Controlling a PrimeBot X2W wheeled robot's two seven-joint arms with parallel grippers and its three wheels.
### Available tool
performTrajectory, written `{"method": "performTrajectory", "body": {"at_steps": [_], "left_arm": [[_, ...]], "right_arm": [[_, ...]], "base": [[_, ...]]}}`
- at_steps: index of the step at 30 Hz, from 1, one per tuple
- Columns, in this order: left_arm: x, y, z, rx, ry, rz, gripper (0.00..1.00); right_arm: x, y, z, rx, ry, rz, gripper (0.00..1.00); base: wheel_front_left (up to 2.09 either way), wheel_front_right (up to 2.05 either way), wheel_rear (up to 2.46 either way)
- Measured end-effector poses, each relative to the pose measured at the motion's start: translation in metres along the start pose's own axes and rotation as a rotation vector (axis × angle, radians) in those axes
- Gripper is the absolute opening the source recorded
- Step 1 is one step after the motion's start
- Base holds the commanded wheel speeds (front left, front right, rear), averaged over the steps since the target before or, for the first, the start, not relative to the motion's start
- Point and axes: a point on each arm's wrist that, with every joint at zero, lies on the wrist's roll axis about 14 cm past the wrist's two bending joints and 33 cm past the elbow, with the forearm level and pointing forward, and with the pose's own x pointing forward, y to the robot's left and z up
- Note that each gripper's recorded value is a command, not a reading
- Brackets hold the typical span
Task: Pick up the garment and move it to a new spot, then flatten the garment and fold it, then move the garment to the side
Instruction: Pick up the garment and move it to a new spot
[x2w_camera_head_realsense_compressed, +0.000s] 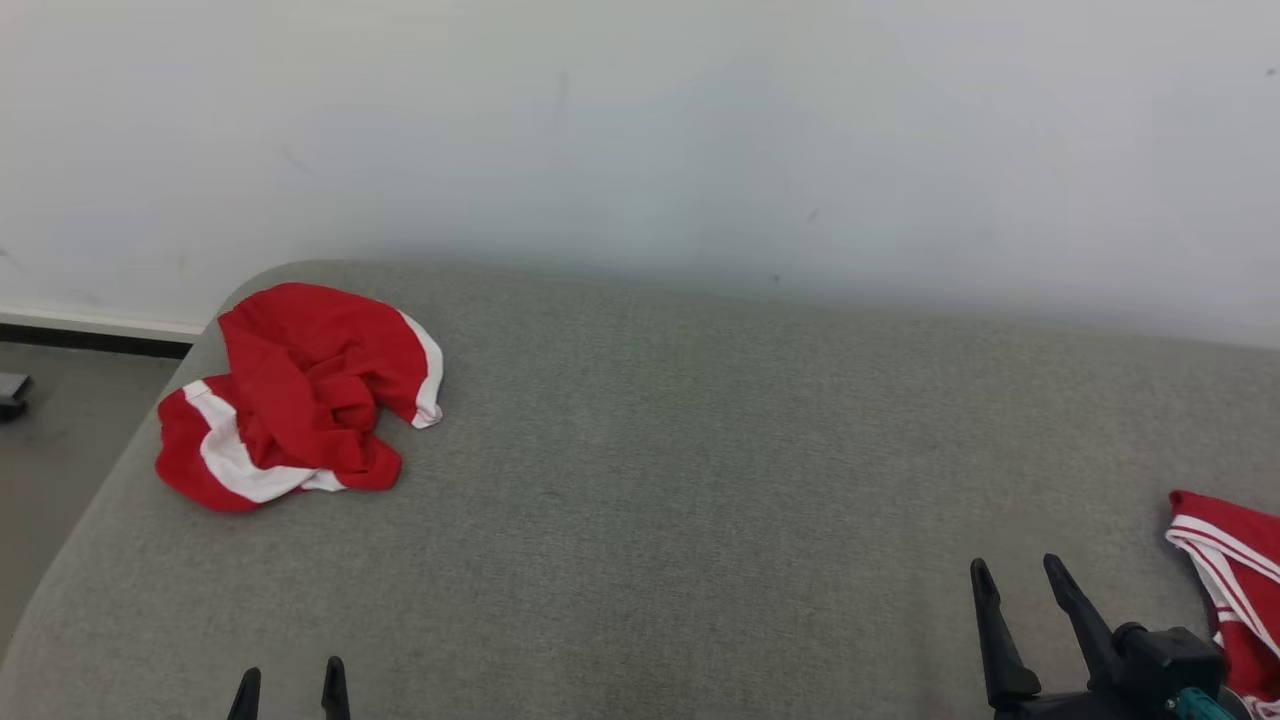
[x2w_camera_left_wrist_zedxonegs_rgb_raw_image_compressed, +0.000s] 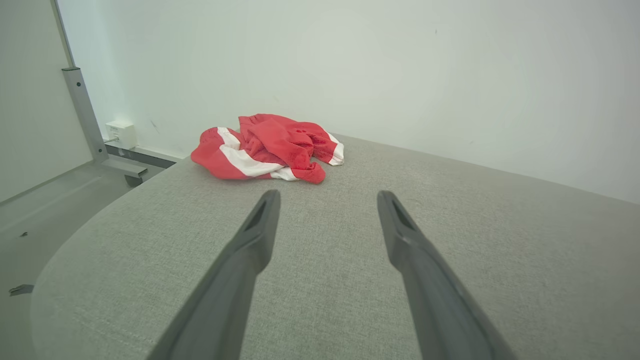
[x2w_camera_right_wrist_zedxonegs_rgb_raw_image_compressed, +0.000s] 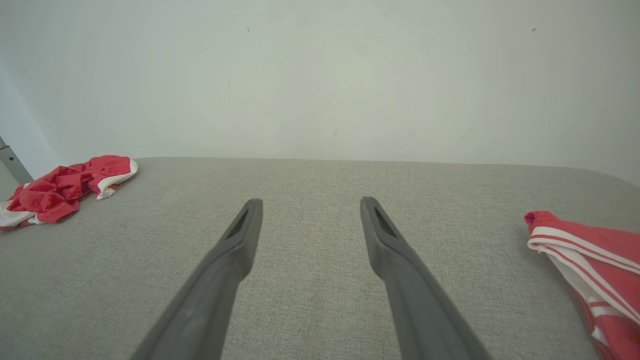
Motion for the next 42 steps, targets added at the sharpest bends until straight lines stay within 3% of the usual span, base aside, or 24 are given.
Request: {"method": "performTrajectory", "body": {"at_steps": [13, 24, 34, 42], "left_arm": [[-0.046, 0.063, 0.006, 0.022, -0.018, 0.206, 1.0], [-0.071, 0.089, 0.01, 0.023, -0.03, 0.31, 1.0], [-0.071, 0.093, 0.009, 0.002, -0.028, 0.322, 1.0], [-0.016, 0.101, 0.023, -0.042, 0.004, 0.262, 1.0]], "right_arm": [[0.029, 0.071, -0.012, 0.023, 0.031, 0.199, 1.0], [0.042, 0.108, -0.02, 0.026, 0.054, 0.303, 1.0], [0.043, 0.112, -0.024, 0.028, 0.064, 0.319, 1.0], [0.045, 0.111, -0.027, 0.03, 0.073, 0.325, 1.0]], "base": [[0.0, 0.0, 0.0], [0.0, 0.0, 0.0], [0.0, 0.0, 0.0], [0.0, 0.0, 0.0]]}}
